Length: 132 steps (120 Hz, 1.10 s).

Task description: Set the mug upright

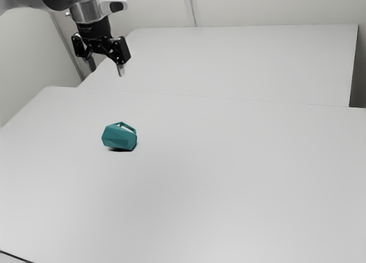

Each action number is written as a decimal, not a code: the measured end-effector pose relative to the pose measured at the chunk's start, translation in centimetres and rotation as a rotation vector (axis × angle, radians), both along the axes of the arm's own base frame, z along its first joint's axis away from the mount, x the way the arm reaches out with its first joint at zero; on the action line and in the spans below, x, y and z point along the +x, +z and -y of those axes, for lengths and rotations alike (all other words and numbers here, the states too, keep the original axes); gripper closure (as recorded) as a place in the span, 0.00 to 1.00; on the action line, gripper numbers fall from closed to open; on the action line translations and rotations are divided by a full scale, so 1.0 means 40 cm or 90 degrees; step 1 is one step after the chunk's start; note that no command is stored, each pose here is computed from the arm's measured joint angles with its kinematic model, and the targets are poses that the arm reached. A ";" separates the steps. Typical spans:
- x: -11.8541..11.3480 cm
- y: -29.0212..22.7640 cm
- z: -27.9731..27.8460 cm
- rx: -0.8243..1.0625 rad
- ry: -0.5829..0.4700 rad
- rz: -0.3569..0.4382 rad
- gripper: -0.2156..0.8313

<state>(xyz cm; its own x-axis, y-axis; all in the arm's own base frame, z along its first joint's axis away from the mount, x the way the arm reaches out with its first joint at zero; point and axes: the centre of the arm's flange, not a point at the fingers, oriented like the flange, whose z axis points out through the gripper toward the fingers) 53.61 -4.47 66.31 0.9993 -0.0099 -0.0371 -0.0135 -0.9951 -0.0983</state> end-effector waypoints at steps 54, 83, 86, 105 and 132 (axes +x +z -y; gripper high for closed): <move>0.152 -0.510 -0.761 -0.333 0.309 -0.026 0.21; 0.190 -0.766 -0.813 -0.575 0.278 0.017 0.21; 0.193 -0.789 -0.809 -0.591 0.271 0.020 0.21; 0.185 -0.844 -0.838 -0.640 0.231 0.056 0.21; 0.188 -0.908 -0.843 -0.671 0.176 0.086 0.21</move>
